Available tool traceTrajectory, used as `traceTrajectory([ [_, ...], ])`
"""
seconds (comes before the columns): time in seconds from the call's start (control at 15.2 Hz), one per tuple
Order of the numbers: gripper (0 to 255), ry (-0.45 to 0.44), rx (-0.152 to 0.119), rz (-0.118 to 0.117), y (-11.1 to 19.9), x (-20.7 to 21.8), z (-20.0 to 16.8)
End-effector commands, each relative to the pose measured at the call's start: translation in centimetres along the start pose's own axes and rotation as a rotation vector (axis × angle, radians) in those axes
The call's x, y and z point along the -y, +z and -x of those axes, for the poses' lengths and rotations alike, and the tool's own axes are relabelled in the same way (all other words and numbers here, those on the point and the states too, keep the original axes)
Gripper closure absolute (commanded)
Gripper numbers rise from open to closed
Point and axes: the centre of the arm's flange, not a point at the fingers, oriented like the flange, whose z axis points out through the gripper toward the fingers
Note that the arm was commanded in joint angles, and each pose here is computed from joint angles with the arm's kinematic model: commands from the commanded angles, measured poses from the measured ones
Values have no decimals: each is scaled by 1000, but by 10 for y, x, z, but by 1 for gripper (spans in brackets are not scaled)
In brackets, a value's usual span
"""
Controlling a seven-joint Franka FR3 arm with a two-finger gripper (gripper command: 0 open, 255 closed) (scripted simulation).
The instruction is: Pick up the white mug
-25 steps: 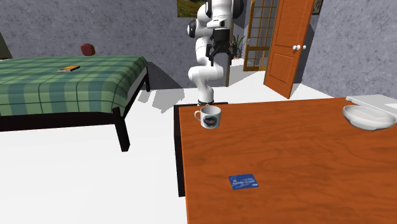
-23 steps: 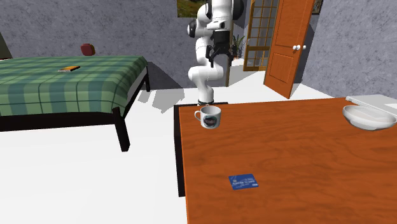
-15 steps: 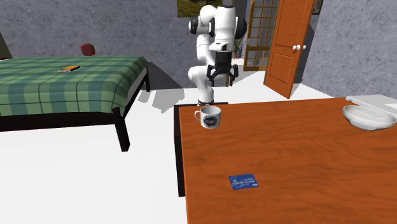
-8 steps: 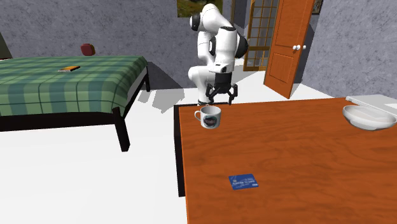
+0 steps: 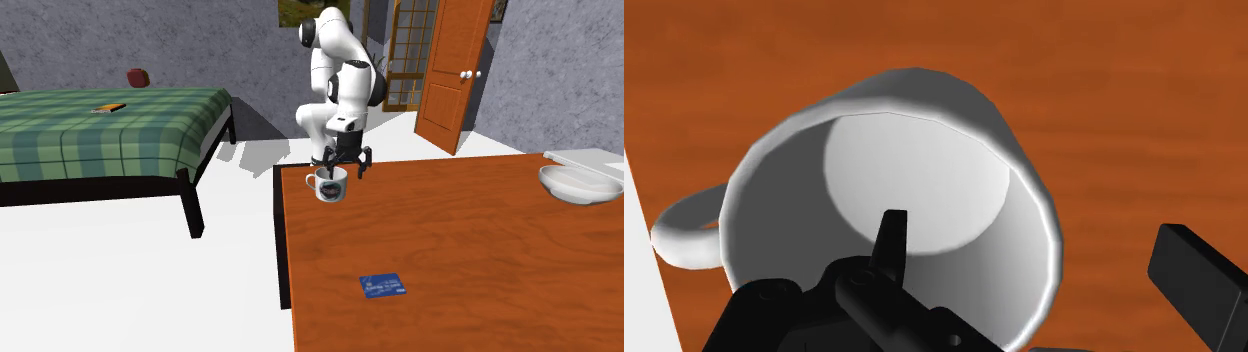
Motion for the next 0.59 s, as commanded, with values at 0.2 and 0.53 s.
traceTrajectory([
  [0.2, 255, 0, -1, 0, 6, 1, 0],
  [0.53, 255, 0, -1, 0, 6, 1, 0],
])
